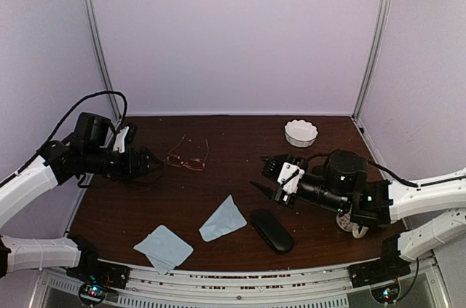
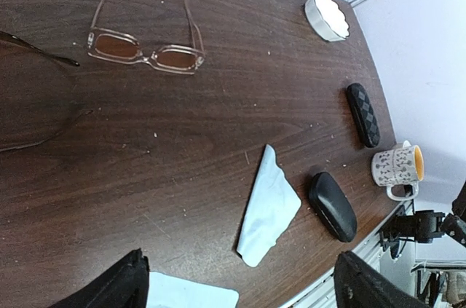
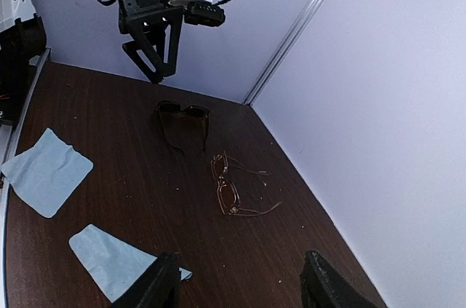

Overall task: Organize the sunglasses
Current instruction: Pick up the sunglasses case from the corner of the board.

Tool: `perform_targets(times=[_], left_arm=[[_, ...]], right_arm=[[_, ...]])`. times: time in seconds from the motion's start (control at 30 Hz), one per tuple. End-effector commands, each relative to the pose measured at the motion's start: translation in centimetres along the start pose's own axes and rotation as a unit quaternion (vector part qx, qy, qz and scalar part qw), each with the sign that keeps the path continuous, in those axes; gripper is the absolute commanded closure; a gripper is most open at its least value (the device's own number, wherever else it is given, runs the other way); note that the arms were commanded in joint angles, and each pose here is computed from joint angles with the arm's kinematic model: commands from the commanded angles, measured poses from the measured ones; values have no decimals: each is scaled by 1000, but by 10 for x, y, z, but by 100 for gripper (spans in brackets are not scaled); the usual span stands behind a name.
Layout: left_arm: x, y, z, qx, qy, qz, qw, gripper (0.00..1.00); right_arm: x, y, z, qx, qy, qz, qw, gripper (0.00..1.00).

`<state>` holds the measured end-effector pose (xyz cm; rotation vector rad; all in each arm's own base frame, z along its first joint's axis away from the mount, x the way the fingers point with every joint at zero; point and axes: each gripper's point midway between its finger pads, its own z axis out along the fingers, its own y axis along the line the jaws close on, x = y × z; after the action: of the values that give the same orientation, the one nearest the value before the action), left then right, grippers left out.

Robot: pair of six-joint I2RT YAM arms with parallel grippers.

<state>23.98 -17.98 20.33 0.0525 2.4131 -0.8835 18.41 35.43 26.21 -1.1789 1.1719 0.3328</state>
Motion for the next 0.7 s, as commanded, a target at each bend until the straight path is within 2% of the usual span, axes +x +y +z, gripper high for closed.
perform_targets(times=[0.0,0.1,0.27,0.37,0.67], left_arm=[[-13,-14,-7,6,-29,16,999,9],[-9,-7,-2,-5,-26,15,1000,8],[-10,-5,4,-9,-21,19,1000,8],[-11,-6,6,-9,-21,20,1000,8],[-5,-1,12,-15,-16,13,1000,8]], right_arm=[[15,-10,-3,17,85,131,988,41],[37,3,-11,2,149,208,967,31],[84,27,-30,-8,270,268,925,21],[107,41,-36,-12,331,283,900,19],[148,84,-36,-46,437,329,836,15]])
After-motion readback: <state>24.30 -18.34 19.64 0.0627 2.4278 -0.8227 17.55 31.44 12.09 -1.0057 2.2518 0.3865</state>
